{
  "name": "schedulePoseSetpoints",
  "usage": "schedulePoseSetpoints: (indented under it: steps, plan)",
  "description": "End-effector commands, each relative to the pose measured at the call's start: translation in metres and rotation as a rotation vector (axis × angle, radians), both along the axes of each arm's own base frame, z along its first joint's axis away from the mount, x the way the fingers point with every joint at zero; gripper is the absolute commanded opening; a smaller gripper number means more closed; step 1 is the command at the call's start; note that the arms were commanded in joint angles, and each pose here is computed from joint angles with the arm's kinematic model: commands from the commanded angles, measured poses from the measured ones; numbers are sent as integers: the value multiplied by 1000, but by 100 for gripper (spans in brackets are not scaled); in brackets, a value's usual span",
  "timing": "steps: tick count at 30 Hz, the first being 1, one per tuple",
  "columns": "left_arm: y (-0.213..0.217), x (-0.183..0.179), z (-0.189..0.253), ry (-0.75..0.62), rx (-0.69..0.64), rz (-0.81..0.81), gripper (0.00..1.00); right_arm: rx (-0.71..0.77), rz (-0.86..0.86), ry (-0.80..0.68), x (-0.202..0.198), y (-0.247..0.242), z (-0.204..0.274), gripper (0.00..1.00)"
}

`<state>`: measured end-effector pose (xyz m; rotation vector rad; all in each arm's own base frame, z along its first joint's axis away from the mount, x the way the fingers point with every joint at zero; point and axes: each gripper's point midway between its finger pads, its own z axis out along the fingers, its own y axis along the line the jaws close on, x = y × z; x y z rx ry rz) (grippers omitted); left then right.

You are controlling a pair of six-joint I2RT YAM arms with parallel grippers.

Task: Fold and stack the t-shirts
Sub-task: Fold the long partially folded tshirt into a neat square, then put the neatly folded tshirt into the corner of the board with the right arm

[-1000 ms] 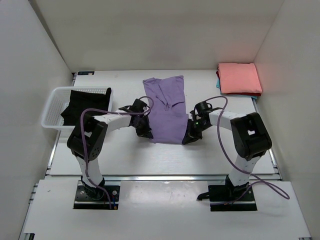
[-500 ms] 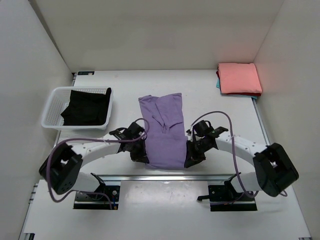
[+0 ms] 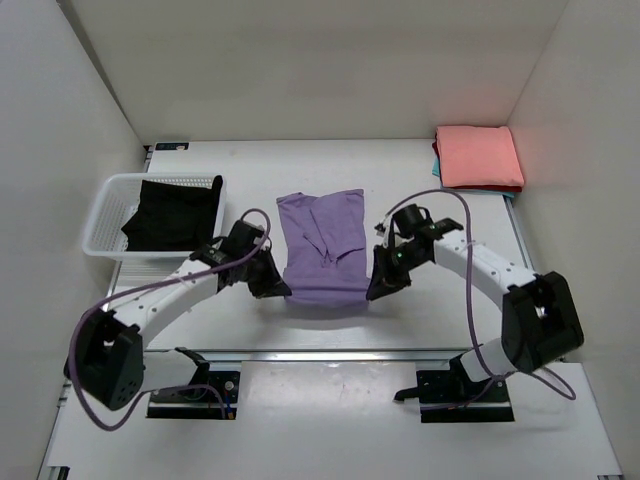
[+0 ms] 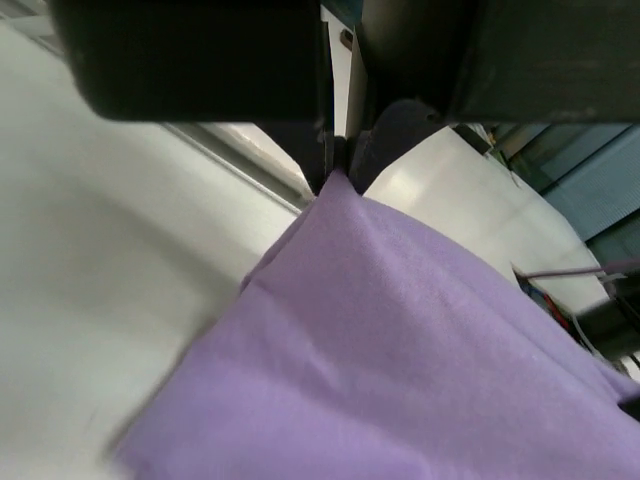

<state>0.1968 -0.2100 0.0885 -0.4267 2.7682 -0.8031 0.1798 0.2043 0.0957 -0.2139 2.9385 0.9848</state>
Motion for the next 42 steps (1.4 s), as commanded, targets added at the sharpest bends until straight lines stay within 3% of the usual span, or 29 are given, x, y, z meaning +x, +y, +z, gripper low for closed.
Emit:
schedulePoseSetpoints:
  steps: [1, 5, 7, 9, 10, 12, 13, 14, 15, 16, 18, 22, 26, 29, 30, 31, 32, 33, 34, 35, 36, 37, 39, 40, 42]
  plan:
    - [14, 42, 14, -54, 47, 21, 0, -49, 3, -37, 39, -9, 12, 0]
    - [20, 99, 16, -48, 68, 28, 0, -67, -30, -53, 109, -6, 16, 0]
    - [17, 148, 39, -102, 63, 41, 0, -39, -66, -125, 163, 2, 43, 1]
    - [22, 190, 30, -92, 106, 62, 0, -31, -108, -167, 213, 4, 53, 0]
    - [24, 217, 51, -150, 107, 88, 3, -22, -122, -213, 244, 9, 62, 0]
    - [26, 259, 43, -173, 115, 119, 37, -19, -184, -257, 290, 1, 70, 3]
    - [25, 282, 60, -227, 74, 132, 42, -21, -240, -265, 316, -6, 70, 15]
    - [20, 301, 65, -243, 45, 131, 58, 3, -264, -271, 332, -6, 71, 27]
    - [22, 314, 49, -215, 34, 139, 59, -16, -308, -208, 339, -15, 48, 38]
    - [19, 327, 50, -212, 2, 141, 60, 5, -342, -258, 353, -21, 64, 40]
    - [14, 349, 65, -262, -28, 141, 61, -63, -366, -252, 356, -36, 49, 43]
    - [14, 351, 66, -272, -46, 135, 62, -304, -344, -389, 354, -64, 61, 49]
    - [10, 332, 74, -305, -51, 109, 63, -419, -341, -408, 335, -86, 81, 51]
    - [8, 302, 72, -277, 10, 54, 63, -474, -370, -436, 298, -106, 125, 51]
    - [9, 289, 59, -230, 27, 49, 62, -530, -364, -393, 285, -114, 113, 51]
    - [13, 276, 72, -231, 26, 63, 62, -541, -353, -407, 268, -117, 121, 52]
    - [17, 265, 60, -195, 43, 64, 62, -524, -355, -407, 249, -118, 123, 53]
    - [19, 257, 70, -199, 43, 72, 62, -482, -385, -502, 240, -118, 151, 53]
    - [20, 246, 73, -197, 52, 62, 62, -490, -368, -423, 217, -118, 117, 54]
    - [23, 238, 65, -168, 54, 71, 62, -388, -370, -445, 197, -108, 112, 54]
    - [27, 231, 63, -156, 52, 74, 61, -257, -390, -565, 197, -96, 139, 56]
    - [29, 228, 62, -145, 48, 82, 62, -233, -419, -474, 180, -101, 104, 56]
    - [30, 221, 59, -121, 18, 84, 61, -22, -428, -538, 192, -83, 97, 59]
    - [31, 219, 55, -113, 22, 84, 59, -1, -432, -542, 197, -80, 94, 60]
    - [28, 220, 58, -113, 12, 83, 60, 28, -376, -528, 221, -65, 74, 72]
